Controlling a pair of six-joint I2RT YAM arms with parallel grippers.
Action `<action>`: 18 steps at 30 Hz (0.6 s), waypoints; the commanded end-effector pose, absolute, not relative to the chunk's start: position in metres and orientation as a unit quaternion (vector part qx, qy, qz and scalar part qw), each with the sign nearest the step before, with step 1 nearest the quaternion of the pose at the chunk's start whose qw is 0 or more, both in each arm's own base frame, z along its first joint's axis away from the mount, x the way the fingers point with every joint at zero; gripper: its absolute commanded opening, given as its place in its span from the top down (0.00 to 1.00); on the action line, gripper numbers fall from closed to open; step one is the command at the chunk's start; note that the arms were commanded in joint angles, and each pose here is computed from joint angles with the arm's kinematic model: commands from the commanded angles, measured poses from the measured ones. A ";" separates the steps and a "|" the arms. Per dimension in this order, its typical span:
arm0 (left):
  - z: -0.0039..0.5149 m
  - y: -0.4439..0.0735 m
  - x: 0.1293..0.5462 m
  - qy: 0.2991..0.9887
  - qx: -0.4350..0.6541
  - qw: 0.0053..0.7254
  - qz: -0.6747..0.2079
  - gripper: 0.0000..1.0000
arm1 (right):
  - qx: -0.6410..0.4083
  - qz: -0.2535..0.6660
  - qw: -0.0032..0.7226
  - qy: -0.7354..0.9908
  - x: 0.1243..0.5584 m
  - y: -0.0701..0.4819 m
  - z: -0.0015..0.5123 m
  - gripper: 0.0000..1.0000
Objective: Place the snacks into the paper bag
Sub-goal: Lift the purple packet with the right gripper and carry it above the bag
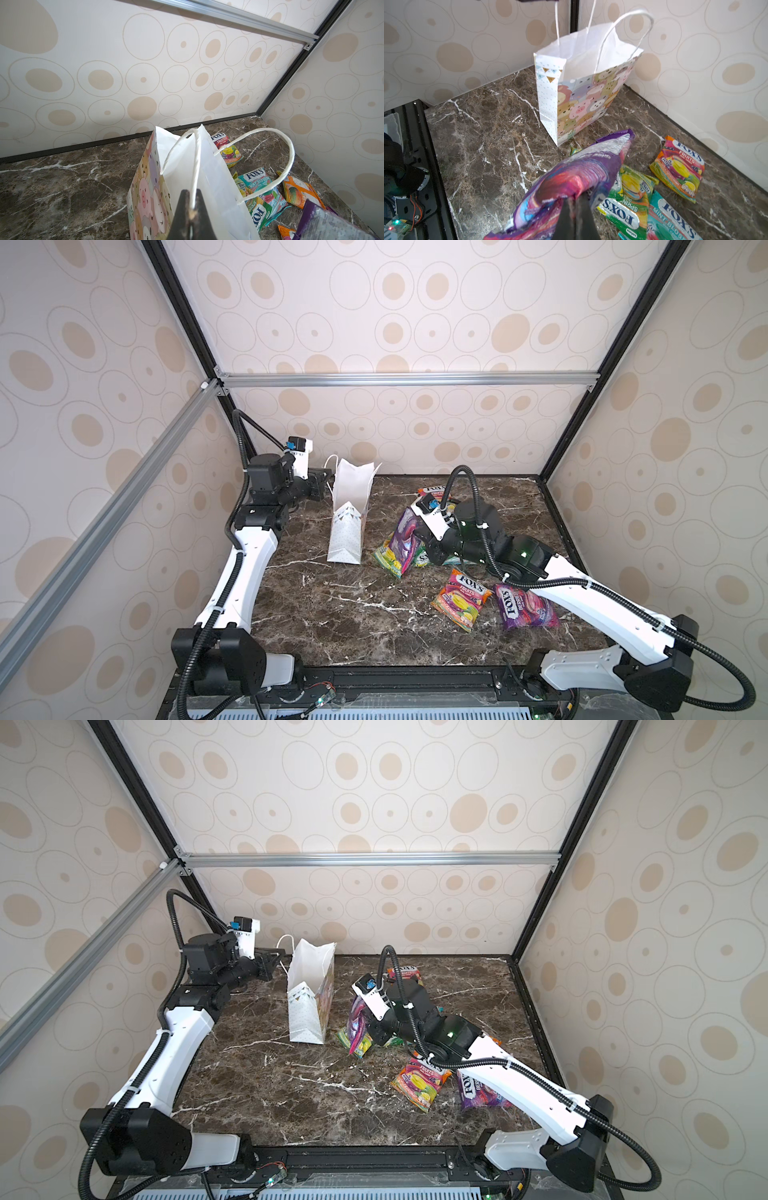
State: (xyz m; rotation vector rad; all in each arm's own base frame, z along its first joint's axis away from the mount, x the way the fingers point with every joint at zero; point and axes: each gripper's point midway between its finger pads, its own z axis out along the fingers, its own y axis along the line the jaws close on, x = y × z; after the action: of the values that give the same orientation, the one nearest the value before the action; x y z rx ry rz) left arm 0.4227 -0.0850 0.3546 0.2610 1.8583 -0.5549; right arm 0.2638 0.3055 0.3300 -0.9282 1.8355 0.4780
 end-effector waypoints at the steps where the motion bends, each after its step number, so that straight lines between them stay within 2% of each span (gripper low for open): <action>1: 0.369 -0.086 0.418 0.774 0.121 0.574 -0.235 1.00 | -0.404 0.211 0.528 0.717 0.263 0.317 0.365 1.00; 18: 0.371 -0.086 0.417 0.773 0.122 0.577 -0.234 1.00 | -0.426 0.257 0.577 0.648 0.269 0.352 0.447 1.00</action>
State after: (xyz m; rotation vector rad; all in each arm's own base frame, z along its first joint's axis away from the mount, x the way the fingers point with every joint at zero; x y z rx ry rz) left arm 0.4225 -0.0855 0.3541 0.2629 1.8586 -0.5579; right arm 0.2725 0.3447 0.4152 -0.9959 1.6252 0.5690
